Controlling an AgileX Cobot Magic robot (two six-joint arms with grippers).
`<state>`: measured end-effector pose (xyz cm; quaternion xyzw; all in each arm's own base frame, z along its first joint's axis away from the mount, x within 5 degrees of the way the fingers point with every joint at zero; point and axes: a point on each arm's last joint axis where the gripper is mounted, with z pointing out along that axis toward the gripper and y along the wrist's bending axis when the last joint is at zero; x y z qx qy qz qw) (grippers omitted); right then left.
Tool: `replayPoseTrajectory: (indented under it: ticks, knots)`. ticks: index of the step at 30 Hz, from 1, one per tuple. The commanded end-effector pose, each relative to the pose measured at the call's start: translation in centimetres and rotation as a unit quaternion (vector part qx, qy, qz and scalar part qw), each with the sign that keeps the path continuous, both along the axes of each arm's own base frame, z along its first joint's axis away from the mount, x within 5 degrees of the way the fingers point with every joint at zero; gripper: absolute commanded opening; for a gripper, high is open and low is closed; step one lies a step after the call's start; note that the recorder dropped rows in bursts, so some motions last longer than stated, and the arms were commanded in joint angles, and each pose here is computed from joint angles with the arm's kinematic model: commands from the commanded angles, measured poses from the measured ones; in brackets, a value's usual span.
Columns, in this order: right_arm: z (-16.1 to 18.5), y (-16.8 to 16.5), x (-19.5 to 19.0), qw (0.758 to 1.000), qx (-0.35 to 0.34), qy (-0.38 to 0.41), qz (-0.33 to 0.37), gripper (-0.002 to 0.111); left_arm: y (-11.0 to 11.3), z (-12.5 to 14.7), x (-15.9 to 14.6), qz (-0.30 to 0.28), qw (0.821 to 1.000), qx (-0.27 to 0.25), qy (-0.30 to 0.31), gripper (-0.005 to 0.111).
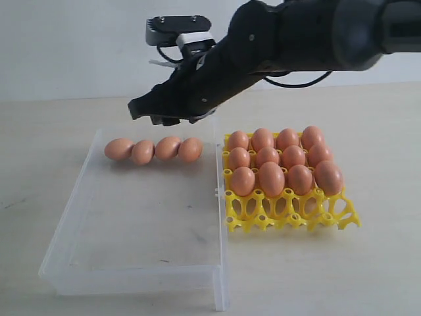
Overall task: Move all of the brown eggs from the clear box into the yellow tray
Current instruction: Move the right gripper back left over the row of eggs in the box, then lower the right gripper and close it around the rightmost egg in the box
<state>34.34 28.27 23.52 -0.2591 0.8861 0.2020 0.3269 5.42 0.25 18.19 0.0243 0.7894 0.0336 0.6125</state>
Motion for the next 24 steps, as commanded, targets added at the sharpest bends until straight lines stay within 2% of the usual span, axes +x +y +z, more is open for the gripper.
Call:
replayPoseTrajectory:
  ticks: [1,4,12,19,24]
  knots:
    - [-1.7,2.2,1.8,1.0,-0.01,0.026,0.008,0.048,0.0,0.3,0.0,0.0,1.0,-0.004,-0.011,0.0]
    - [-2.5,3.2,3.2,0.999,-0.012,0.044,-0.009,0.054,0.0,0.3,0.0,0.0,1.0,-0.004,-0.011,0.0]
    - [-4.5,5.0,6.4,0.993,0.015,0.093,-0.076,0.055,0.0,0.3,0.0,0.0,1.0,-0.004,-0.011,0.0]
    - [-6.1,2.7,8.6,0.985,0.001,0.116,-0.13,0.055,0.0,0.3,0.0,0.0,1.0,-0.004,-0.011,0.0]
    - [-6.7,1.2,9.3,0.983,-0.031,0.117,-0.137,0.055,0.0,0.3,0.0,0.0,1.0,-0.004,-0.011,0.0]
